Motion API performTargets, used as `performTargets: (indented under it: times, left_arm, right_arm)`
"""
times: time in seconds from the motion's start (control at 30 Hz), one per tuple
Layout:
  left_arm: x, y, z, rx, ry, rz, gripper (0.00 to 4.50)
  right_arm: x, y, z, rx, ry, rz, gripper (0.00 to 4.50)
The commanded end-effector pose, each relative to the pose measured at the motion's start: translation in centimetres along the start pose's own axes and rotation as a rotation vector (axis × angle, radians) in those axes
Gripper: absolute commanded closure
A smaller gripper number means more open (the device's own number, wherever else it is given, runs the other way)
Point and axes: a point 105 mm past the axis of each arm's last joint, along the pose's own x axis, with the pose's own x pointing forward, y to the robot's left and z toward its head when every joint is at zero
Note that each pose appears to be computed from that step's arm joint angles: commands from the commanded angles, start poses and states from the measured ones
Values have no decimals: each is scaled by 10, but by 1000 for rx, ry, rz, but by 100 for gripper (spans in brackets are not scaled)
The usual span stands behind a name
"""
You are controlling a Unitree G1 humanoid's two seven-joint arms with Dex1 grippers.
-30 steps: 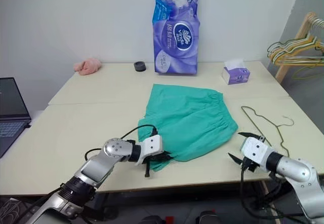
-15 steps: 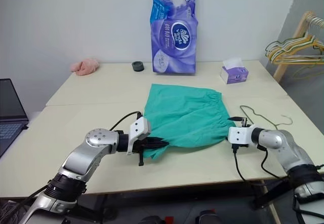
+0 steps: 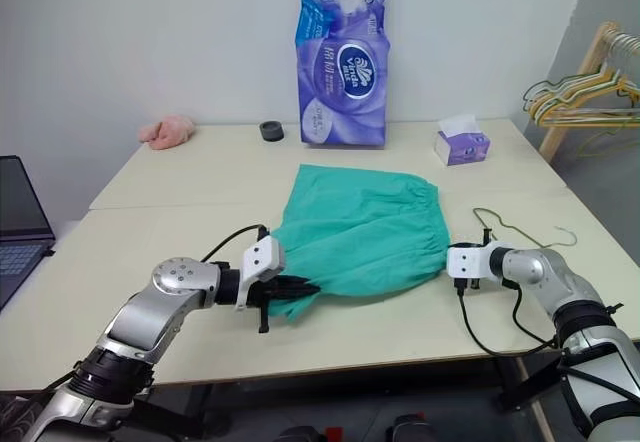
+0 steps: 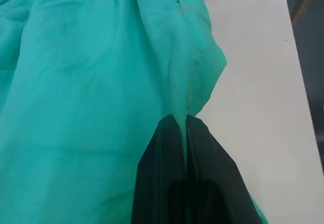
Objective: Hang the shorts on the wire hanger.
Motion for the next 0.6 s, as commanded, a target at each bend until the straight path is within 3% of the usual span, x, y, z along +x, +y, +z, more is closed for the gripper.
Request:
performTargets:
  times: [0.03, 0.17, 0.33, 0.47, 0.6]
  left_arm:
    - [-5, 1, 0, 28, 10, -7, 450]
    - [-8, -16, -11, 9, 67, -108, 450]
    - [-21, -61, -23, -74, 136, -338, 450]
    - [-30, -91, -25, -132, 165, -480, 450]
    - [-33, -101, -26, -142, 180, -525, 450]
  right_arm:
    - [-6, -21, 22, -54, -88, -47, 449]
    - [-13, -20, 44, -118, -151, -21, 449]
    - [-29, 3, 63, -174, -199, 80, 449]
    - [-50, 27, 64, -160, -193, 178, 449]
    - [-69, 45, 61, -115, -163, 275, 449]
